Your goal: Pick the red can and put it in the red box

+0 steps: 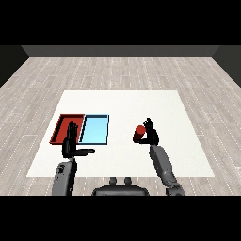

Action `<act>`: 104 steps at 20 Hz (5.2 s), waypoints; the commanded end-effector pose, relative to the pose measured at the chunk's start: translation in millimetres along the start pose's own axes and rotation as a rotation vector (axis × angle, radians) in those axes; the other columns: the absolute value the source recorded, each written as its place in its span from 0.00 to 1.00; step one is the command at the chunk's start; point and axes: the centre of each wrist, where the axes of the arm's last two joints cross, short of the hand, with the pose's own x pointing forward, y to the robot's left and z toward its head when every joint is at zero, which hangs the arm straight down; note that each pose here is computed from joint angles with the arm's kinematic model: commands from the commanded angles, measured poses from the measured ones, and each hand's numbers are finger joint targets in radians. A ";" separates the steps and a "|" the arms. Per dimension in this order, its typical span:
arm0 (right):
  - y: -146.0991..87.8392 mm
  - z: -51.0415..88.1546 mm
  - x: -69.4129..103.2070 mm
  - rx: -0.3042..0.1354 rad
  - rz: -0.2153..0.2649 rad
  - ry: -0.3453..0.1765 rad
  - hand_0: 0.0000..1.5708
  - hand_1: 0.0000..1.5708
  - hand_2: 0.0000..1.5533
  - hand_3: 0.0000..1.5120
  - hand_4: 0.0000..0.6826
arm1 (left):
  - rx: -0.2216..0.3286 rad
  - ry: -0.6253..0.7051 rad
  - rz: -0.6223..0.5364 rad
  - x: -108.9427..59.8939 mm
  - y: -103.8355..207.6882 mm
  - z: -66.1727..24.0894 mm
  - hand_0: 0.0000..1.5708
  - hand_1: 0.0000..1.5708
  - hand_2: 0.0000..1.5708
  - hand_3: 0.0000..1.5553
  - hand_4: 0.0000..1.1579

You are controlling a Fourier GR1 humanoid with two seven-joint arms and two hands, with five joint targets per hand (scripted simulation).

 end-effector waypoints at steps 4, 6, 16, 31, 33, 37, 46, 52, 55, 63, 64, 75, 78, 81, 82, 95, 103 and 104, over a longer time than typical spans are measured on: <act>16.9 -8.6 6.2 0.012 0.027 0.021 0.00 0.00 0.00 0.00 0.00 | 0.002 0.011 -0.004 -5.9 0.3 -14.0 0.00 0.00 0.00 0.00 0.00; 14.2 -6.8 -22.6 0.013 0.027 0.020 0.00 0.00 0.00 0.00 0.00 | 0.002 -0.012 0.007 -0.7 8.3 -18.9 0.00 0.00 0.00 0.00 0.00; 3.2 -11.9 -10.3 -0.008 0.031 0.022 0.00 0.00 0.00 0.00 0.00 | 0.016 -0.005 -0.014 6.1 9.4 -11.7 0.00 0.00 0.00 0.00 0.00; 29.6 -48.5 -0.7 -0.043 0.032 0.067 0.00 0.00 0.23 0.08 0.00 | 0.016 0.004 0.015 11.9 -2.2 4.6 0.00 0.00 0.00 0.00 0.00; 32.9 -26.0 -3.4 -0.035 0.070 0.077 0.83 0.83 0.89 0.89 0.44 | 0.001 -0.006 -0.019 6.7 14.2 2.2 0.00 0.00 0.00 0.00 0.00; 16.1 -15.9 -14.5 -0.065 0.139 0.064 0.95 0.95 0.94 0.95 0.97 | 0.005 -0.025 -0.005 -7.7 19.1 -6.5 0.00 0.00 0.00 0.00 0.00; 37.5 -21.1 -3.0 -0.040 0.221 0.011 0.93 0.93 0.93 0.94 0.95 | -0.001 -0.029 -0.018 1.5 7.9 0.2 0.00 0.00 0.00 0.00 0.00; 40.7 -28.0 23.4 -0.029 0.205 -0.058 0.92 0.92 0.93 0.93 0.96 | -0.047 0.011 0.005 -10.6 -15.9 -14.5 0.00 0.00 0.00 0.00 0.00; 47.8 -25.1 36.9 -0.004 0.204 -0.099 0.91 0.91 0.93 0.93 0.96 | -0.056 0.018 -0.054 7.9 -26.2 2.7 0.00 0.00 0.00 0.00 0.00; 65.8 -31.0 43.9 -0.003 0.176 -0.129 0.91 0.91 0.93 0.94 0.96 | -0.179 0.078 0.039 3.8 -70.5 -14.9 0.00 0.00 0.00 0.00 0.00; 64.4 -30.4 58.6 0.001 0.180 -0.147 0.91 0.91 0.93 0.94 0.95 | -0.199 0.094 0.035 -3.0 -88.9 -32.4 0.00 0.00 0.00 0.00 0.00; 94.3 -13.1 49.9 0.044 0.156 -0.176 0.91 0.91 0.93 0.94 0.97 | -0.269 0.117 0.108 -3.3 -109.4 -42.7 0.00 0.00 0.00 0.00 0.00; 96.4 -26.3 61.4 0.055 0.153 -0.197 0.89 0.89 0.92 0.93 0.94 | -0.273 0.097 0.103 -5.8 -131.1 -28.3 0.00 0.00 0.00 0.00 0.00; 123.6 -6.9 82.5 0.099 0.149 -0.220 0.89 0.89 0.90 0.92 0.93 | -0.291 0.107 0.083 -13.3 -155.1 -34.6 0.00 0.00 0.00 0.00 0.00; 119.0 -38.0 72.0 0.073 0.148 -0.216 0.88 0.88 0.90 0.92 0.92 | -0.294 0.117 0.102 -3.7 -143.3 -11.8 0.00 0.00 0.00 0.00 0.00; 158.2 2.1 81.9 0.155 0.107 -0.225 0.91 0.91 0.92 0.93 0.92 | -0.310 0.172 0.050 -21.0 -163.3 -29.8 0.00 0.00 0.00 0.00 0.00; 161.5 -0.8 82.5 0.188 0.085 -0.230 0.92 0.92 0.92 0.91 0.89 | -0.348 0.155 0.055 -17.7 -182.0 -47.0 0.00 0.00 0.00 0.00 0.00; 170.2 -13.6 83.8 0.174 0.092 -0.245 0.92 0.92 0.92 0.92 0.88 | -0.330 0.146 0.051 -8.7 -160.3 -40.5 0.00 0.00 0.00 0.00 0.00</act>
